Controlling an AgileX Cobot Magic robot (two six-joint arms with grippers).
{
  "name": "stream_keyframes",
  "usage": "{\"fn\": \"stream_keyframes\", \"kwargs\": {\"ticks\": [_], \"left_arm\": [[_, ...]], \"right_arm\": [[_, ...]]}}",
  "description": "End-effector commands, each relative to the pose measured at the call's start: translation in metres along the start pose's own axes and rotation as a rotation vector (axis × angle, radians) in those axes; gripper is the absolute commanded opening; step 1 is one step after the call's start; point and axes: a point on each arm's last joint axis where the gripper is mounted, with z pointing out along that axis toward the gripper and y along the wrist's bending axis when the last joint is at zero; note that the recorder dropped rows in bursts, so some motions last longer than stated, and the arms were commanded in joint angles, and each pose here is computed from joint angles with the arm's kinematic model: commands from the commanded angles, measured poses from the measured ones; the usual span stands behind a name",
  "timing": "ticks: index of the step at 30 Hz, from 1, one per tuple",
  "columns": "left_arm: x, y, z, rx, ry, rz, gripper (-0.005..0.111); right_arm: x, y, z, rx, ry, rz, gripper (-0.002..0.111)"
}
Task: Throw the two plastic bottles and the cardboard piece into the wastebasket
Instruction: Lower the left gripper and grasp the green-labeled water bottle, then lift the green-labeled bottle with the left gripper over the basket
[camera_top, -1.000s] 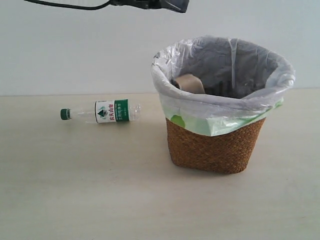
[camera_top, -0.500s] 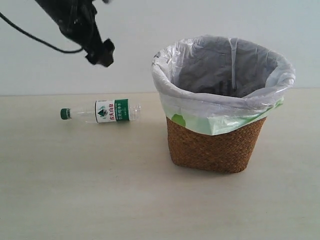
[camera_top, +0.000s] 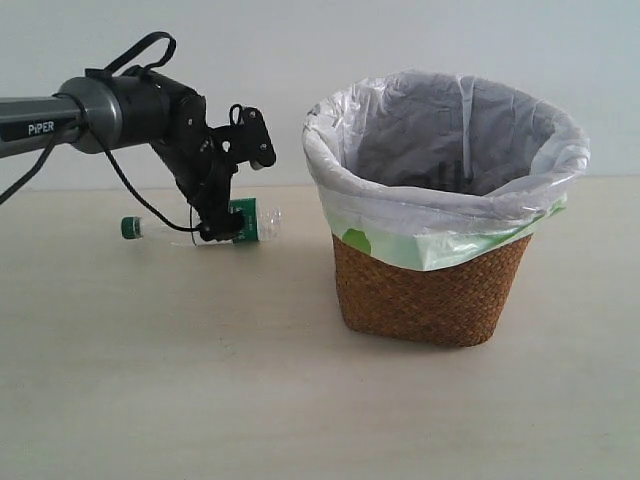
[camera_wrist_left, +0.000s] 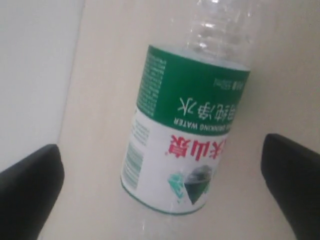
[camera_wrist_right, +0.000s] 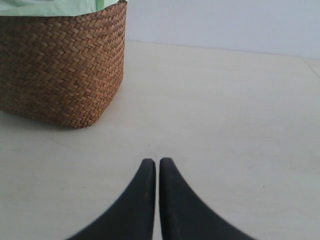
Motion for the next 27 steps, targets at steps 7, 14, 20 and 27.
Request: {"fn": "stream_keyframes", "kwargs": {"ticks": [7, 14, 20, 27], "left_arm": [[0.019, -0.004, 0.044, -0.016, -0.046, -0.031, 0.107], [0.032, -0.008, 0.061, 0.010, -0.013, -0.053, 0.104], [0.036, -0.015, 0.060, 0.084, 0.061, -0.063, 0.027], [0.041, -0.013, 0.039, 0.194, 0.119, -0.080, 0.004]], "right_arm": [[-0.001, 0.000, 0.000, 0.005, -0.010, 0.001, 0.000], [-0.001, 0.000, 0.000, 0.005, -0.010, 0.001, 0.000], [-0.001, 0.000, 0.000, 0.005, -0.010, 0.001, 0.000], [-0.001, 0.000, 0.000, 0.005, -0.010, 0.001, 0.000]]}}
